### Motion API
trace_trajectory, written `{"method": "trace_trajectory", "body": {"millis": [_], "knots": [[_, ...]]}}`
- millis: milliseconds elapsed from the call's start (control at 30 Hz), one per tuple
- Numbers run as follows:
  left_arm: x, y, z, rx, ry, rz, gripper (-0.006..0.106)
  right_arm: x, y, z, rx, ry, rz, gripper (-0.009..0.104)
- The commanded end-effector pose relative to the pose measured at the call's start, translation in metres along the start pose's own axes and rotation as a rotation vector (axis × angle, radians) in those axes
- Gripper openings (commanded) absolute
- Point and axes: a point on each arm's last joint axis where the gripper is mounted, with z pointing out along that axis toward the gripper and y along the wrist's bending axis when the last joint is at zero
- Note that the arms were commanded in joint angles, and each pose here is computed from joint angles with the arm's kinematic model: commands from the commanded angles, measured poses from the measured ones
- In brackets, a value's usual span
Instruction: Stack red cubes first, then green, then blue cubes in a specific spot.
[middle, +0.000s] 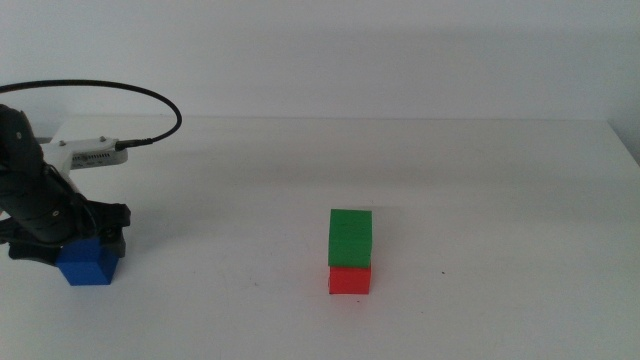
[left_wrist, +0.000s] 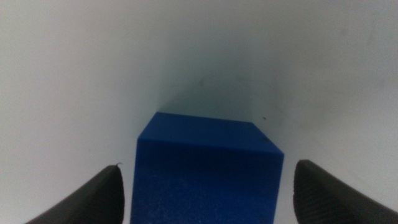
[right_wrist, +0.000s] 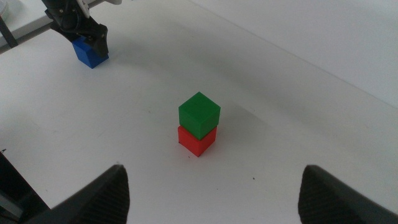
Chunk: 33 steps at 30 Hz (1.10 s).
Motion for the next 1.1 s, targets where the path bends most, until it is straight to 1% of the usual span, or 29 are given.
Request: {"method": "trace_trajectory", "body": {"millis": [0, 33, 100, 200, 300, 333, 400, 533, 600, 667, 700, 767, 833, 900, 933, 1067], "knots": [[-0.001, 0.0, 0.001, 0.009, -0.009, -0.013, 0.086, 0.0, 0.0, -0.001, 0.002, -0.012, -0.015, 0.087], [-0.001, 0.0, 0.001, 0.012, -0.009, -0.016, 0.081, 0.0, 0.0, -0.001, 0.002, -0.012, -0.015, 0.087], [-0.001, -0.001, 0.001, 0.02, -0.009, -0.025, 0.067, 0.0, 0.0, -0.001, 0.002, -0.012, -0.015, 0.087], [0.0, -0.003, 0.0, 0.036, -0.004, -0.043, 0.034, 0.0, 0.0, -0.001, 0.002, -0.012, -0.015, 0.087], [0.001, -0.007, -0.019, 0.072, -0.031, -0.067, 0.0, 0.0, 0.0, -0.001, 0.002, -0.012, -0.015, 0.087], [0.003, -0.011, -0.028, 0.085, -0.045, -0.077, -0.002, 0.0, 0.0, -0.001, 0.002, -0.012, -0.015, 0.087], [0.007, -0.023, -0.055, 0.088, -0.112, -0.089, -0.002, 0.0, 0.0, -0.001, 0.002, -0.012, -0.015, 0.087], [0.013, -0.073, -0.109, 0.095, -0.192, -0.031, -0.002, 0.0, 0.0, -0.001, 0.002, -0.012, -0.015, 0.087], [0.015, -0.107, -0.136, 0.094, -0.172, 0.034, -0.002, 0.0, 0.0, -0.001, 0.002, -0.012, -0.015, 0.087], [0.019, -0.139, -0.154, 0.07, -0.135, 0.057, -0.002, 0.0, 0.0, -0.001, 0.002, -0.012, -0.015, 0.087], [0.022, -0.157, -0.162, 0.056, -0.127, 0.047, -0.002, 0.0, 0.0, -0.001, 0.002, -0.012, -0.015, 0.087], [0.026, -0.191, -0.175, 0.071, -0.18, -0.001, -0.002, 0.0, 0.0, -0.001, 0.002, -0.012, -0.015, 0.087], [0.036, -0.223, -0.181, 0.072, -0.235, 0.059, -0.002, 0.0, 0.0, -0.001, 0.002, -0.012, -0.015, 0.087], [0.048, -0.249, -0.181, 0.077, -0.259, 0.078, -0.002, 0.0, 0.0, -0.001, 0.002, -0.012, -0.015, 0.087], [0.053, -0.259, -0.178, 0.083, -0.257, 0.072, -0.002, 0.0, 0.0, -0.001, 0.002, -0.012, -0.015, 0.087], [0.066, -0.286, -0.167, 0.092, -0.229, 0.129, -0.002, 0.0, 0.0, -0.001, 0.002, -0.012, -0.015, 0.087]]}}
